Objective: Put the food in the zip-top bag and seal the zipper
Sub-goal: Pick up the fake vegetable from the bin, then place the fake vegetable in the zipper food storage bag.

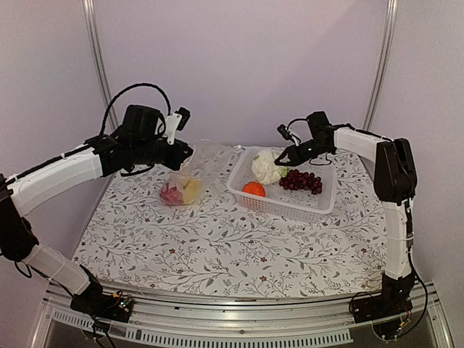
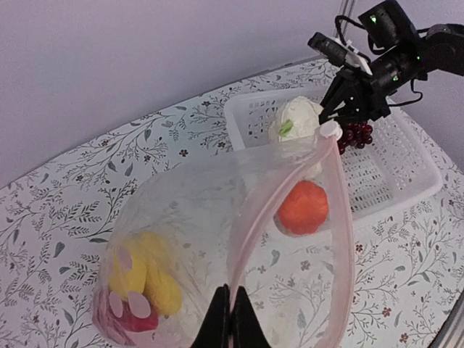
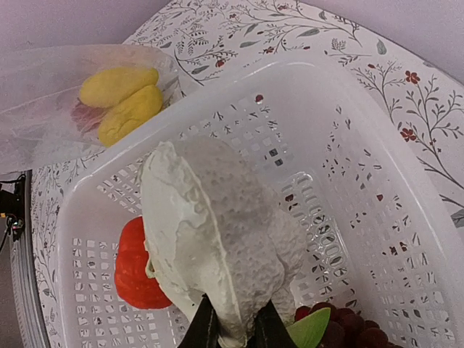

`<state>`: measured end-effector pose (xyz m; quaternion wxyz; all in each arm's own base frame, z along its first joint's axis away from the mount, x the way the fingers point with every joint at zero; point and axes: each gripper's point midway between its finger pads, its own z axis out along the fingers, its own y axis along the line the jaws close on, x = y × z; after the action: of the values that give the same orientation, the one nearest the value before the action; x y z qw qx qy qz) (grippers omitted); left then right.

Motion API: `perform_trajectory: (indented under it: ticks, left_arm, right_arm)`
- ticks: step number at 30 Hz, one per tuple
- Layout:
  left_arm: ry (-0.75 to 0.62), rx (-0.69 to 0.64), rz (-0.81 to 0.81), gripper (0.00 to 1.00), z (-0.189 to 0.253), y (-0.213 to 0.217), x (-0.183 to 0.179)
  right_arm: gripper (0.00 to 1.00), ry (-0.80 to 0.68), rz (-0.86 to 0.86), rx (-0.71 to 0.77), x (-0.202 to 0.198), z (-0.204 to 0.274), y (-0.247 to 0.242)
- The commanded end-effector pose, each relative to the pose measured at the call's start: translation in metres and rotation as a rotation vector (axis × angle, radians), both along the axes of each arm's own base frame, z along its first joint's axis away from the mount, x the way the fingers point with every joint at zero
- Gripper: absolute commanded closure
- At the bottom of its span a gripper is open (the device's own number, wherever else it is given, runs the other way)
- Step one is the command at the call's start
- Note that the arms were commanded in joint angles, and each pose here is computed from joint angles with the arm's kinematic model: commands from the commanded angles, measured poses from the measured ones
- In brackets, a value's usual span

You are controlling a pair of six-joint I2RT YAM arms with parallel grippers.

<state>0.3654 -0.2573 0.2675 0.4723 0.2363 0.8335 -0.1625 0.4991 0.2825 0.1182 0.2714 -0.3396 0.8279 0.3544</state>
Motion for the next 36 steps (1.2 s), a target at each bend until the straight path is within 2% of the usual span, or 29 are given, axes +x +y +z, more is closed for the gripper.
perform_trajectory:
  ticks: [1,8,17,26,30,36]
  left_arm:
    - [0.016,-0.014,-0.015,0.99,-0.007,-0.003,0.004]
    - [0.078,-0.09,-0.083,0.97,0.002,-0.024,-0.001]
    - [0.139,-0.154,-0.102,0.96,0.014,-0.04,-0.005]
    - [0.176,-0.176,-0.184,0.97,0.035,-0.078,-0.029]
    - [0.203,-0.184,-0.24,0.96,0.044,-0.095,-0.048]
    - [0.231,-0.246,-0.311,0.97,0.064,-0.102,-0.069]
  right_arm:
    - [0.93,-0.151,0.009,0.029,-0.016,0.076,-0.004]
    - [0.94,-0.275,0.043,0.07,-0.051,0.146,-0.01]
    - [0.94,-0.471,0.189,0.209,-0.129,0.244,0.008]
    - [0.98,-0.667,0.285,0.213,-0.184,0.288,0.056]
    - [1.0,-0.728,0.294,0.245,-0.198,0.313,0.063]
    - [1.0,-0.785,0.327,0.236,-0.206,0.32,0.062]
